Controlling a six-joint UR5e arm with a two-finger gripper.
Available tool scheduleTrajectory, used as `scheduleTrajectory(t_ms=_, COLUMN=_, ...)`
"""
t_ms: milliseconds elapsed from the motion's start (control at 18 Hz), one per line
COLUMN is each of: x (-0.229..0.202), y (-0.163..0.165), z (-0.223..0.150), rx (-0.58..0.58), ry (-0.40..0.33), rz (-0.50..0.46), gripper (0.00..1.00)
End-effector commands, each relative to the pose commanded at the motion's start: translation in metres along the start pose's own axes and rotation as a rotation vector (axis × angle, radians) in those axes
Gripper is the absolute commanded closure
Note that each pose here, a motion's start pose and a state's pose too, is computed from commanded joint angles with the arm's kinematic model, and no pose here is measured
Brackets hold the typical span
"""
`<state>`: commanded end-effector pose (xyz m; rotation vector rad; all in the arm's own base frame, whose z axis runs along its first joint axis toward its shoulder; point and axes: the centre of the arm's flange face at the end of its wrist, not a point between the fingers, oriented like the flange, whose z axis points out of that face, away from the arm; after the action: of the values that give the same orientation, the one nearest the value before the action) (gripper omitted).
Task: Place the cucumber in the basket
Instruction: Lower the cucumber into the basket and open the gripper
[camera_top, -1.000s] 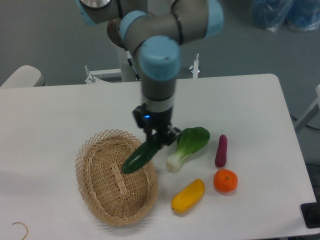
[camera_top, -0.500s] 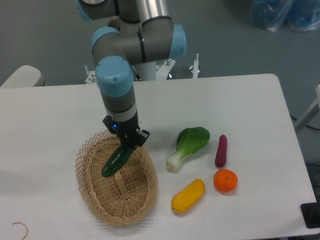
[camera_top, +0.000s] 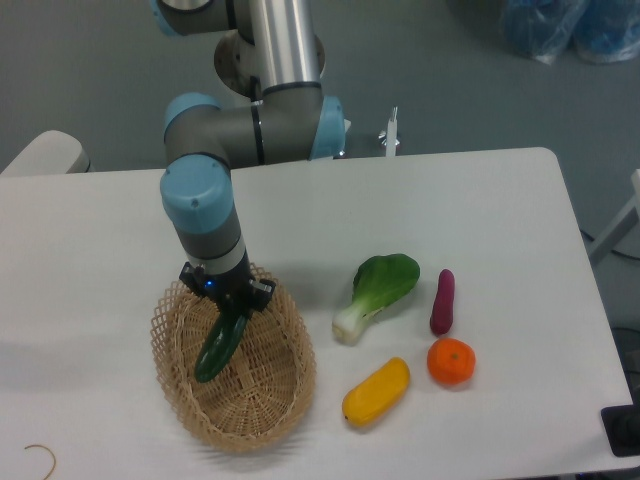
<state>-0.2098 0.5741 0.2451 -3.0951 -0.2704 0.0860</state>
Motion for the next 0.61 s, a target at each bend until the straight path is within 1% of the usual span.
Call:
scheduleTrajectory(t_ms=222, x=0.003, y=0.0, z=0.006, rx=-0.01, ry=0.004, rz=0.01, gripper=0.64)
scheduleTrajectory(t_ms=278, x=0.006, y=-0.001, z=0.007, rx=-0.008, ry=0.004, rz=0.02, gripper=0.53)
scheduleTrajectory(t_ms=333, x=0.005, y=-0.002, z=0.007, rx=-0.003, ry=0.0, rz=0.025, gripper=0.37)
scheduleTrajectory(t_ms=389, x=0.005, y=-0.002, z=0.005, rx=-0.002, ry=-0.002, rz=0.028, gripper=0.1)
scheduleTrajectory(t_ms=444, x=0.004, y=-0.002, z=0.004, rx=-0.002, ry=-0.01, rz=0.041, gripper=0.0)
scheduleTrajectory(t_ms=611, x=-0.002, y=-0.006, z=-0.01, rx=0.012, ry=-0.05, rz=0.054, gripper=0.0)
